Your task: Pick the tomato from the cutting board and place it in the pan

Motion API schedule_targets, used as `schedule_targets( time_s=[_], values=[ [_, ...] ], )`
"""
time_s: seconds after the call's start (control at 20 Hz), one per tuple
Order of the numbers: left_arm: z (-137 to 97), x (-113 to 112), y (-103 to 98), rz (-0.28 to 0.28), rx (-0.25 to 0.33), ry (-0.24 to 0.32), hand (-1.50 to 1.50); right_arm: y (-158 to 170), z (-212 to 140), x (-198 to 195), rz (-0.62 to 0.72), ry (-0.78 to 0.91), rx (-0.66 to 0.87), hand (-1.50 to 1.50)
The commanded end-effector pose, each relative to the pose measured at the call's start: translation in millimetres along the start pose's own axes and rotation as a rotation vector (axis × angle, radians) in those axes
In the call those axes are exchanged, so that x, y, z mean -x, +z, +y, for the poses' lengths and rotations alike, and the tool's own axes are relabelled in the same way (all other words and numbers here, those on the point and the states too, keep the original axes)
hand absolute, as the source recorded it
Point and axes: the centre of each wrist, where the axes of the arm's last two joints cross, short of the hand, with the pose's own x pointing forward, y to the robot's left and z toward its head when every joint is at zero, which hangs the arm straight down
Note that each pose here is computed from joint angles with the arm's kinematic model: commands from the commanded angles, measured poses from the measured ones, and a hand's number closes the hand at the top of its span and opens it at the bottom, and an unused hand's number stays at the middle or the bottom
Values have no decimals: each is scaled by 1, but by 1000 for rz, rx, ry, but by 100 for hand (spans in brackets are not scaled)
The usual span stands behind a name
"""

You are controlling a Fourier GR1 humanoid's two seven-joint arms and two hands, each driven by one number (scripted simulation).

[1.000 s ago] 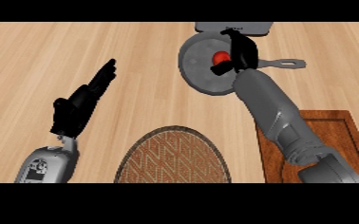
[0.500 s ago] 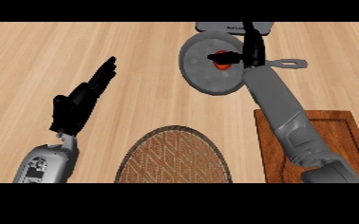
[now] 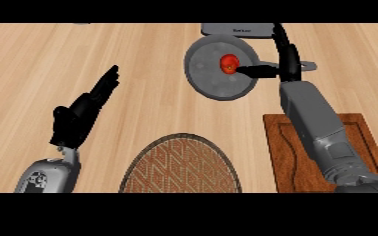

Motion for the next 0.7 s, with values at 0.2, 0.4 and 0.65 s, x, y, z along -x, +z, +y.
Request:
schedule_targets(
  time_s=[0.2, 0.4, 0.65],
  values=[
    [9, -8, 4, -1, -23, -6, 0, 39, -52, 56, -147, -75, -24, -150],
    [-6, 13, 4, 31, -38, 12, 0, 56, -36, 69, -121, -111, -54, -150],
    [2, -2, -3, 29, -38, -10, 0, 69, -8, 71, -150, -114, -81, -150]
  ],
)
